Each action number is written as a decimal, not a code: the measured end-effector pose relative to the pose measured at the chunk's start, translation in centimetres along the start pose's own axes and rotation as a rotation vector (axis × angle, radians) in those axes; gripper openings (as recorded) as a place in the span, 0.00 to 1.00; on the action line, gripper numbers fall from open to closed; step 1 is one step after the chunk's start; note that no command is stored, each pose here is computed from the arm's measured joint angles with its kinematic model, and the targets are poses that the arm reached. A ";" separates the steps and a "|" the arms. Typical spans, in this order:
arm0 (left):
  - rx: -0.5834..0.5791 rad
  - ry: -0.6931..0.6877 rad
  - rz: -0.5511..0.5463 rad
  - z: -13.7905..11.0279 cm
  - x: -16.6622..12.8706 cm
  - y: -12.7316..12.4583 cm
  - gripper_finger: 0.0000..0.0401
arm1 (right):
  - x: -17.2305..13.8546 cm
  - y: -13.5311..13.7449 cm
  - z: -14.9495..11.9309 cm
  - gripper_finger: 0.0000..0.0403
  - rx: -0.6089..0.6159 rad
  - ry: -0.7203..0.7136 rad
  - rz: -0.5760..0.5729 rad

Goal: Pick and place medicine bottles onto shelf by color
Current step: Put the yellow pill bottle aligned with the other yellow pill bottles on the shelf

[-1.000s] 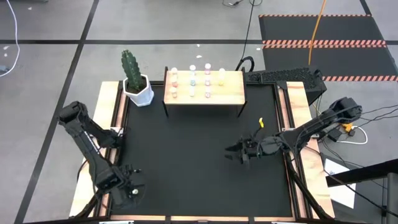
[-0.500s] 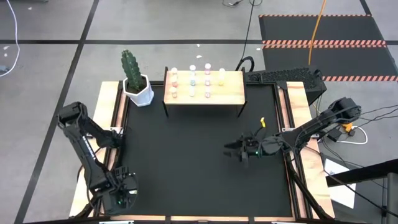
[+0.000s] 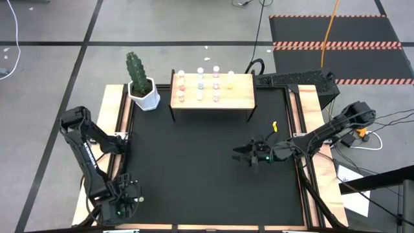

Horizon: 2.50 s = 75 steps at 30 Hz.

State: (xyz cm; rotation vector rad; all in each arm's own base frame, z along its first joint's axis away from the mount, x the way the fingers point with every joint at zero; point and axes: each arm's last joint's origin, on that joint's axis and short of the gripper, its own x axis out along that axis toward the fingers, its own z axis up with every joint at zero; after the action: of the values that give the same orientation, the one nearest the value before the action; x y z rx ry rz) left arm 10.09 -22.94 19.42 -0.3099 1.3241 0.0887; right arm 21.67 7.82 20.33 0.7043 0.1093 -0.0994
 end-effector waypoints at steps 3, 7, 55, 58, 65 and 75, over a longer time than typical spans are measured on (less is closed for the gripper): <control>0.007 0.003 -0.006 -0.3 -0.1 -0.1 0.45 | 0.0 0.0 0.1 0.55 -0.001 -0.014 -0.010; 0.010 0.003 -0.004 -0.4 0.0 -0.1 0.42 | 0.0 0.0 0.1 0.55 -0.003 -0.020 -0.016; -0.015 -0.455 -0.200 22.2 -5.0 4.7 0.32 | 5.2 3.7 -1.0 0.55 -0.211 0.142 0.172; 0.008 -0.519 -0.256 24.3 -6.5 5.7 0.32 | 6.3 4.2 -0.7 0.55 -0.251 0.113 0.155; 0.042 -0.566 -0.314 26.5 -8.1 7.7 0.32 | 8.3 4.4 0.6 0.67 -0.274 0.059 0.124; 0.063 -0.592 -0.335 27.6 -8.4 9.4 0.32 | 9.4 2.0 2.7 0.76 -0.176 0.132 0.189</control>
State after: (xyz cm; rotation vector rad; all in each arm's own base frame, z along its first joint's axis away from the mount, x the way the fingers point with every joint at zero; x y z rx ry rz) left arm 31.69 -5.50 31.71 -0.4098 0.6760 -0.1360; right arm 31.44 7.10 22.40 0.5419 0.1751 0.1366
